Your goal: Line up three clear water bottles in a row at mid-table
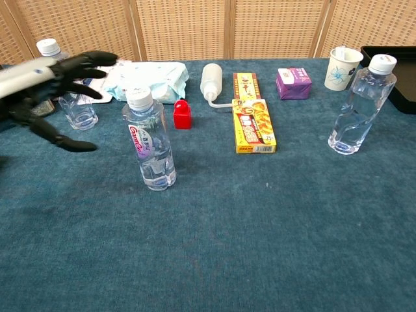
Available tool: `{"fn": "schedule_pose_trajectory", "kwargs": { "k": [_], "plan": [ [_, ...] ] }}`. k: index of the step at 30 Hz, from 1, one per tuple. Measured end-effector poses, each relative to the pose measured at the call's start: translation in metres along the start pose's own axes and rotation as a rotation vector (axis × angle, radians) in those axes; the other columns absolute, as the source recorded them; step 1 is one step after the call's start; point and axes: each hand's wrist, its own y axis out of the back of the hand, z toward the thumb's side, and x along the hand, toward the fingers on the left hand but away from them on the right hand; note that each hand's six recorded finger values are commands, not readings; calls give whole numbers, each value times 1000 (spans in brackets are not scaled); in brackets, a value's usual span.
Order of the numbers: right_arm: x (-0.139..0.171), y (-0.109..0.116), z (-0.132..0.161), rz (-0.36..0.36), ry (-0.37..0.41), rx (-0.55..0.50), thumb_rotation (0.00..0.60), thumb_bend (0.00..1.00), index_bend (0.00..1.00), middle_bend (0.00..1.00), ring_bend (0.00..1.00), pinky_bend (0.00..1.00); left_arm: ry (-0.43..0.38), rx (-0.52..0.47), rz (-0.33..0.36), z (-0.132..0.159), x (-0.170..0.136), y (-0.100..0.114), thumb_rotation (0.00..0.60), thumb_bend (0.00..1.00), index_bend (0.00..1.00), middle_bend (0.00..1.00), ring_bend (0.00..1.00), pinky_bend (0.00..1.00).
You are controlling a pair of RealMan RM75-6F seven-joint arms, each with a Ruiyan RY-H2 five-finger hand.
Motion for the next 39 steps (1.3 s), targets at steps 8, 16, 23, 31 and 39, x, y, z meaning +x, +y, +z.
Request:
{"fn": "schedule_pose_trajectory", "kwargs": {
  "k": [8,16,23,31,39],
  "plan": [
    [-1,-3,1,13,-1,4,600,14,127,71,38,36,24,108,9,-14,-61,55,600,117,0,0,0,108],
    [-7,-12,-3,46,-19,5,600,12,127,70,38,36,56,185,95,-7,-120,103,600,108,0,0,0,103],
    [-15,-21,-3,79,-29,-34,600,0,89,69,72,64,209,295,199,-3,-171,143,600,109,0,0,0,103],
    [-39,-35,3,132,-11,-244,600,0,45,71,101,117,326,307,273,4,-211,165,600,109,0,0,0,103],
    [-92,-51,9,224,39,-519,600,0,19,83,117,173,294,283,264,12,-220,164,600,109,0,0,0,103]
  ]
}}
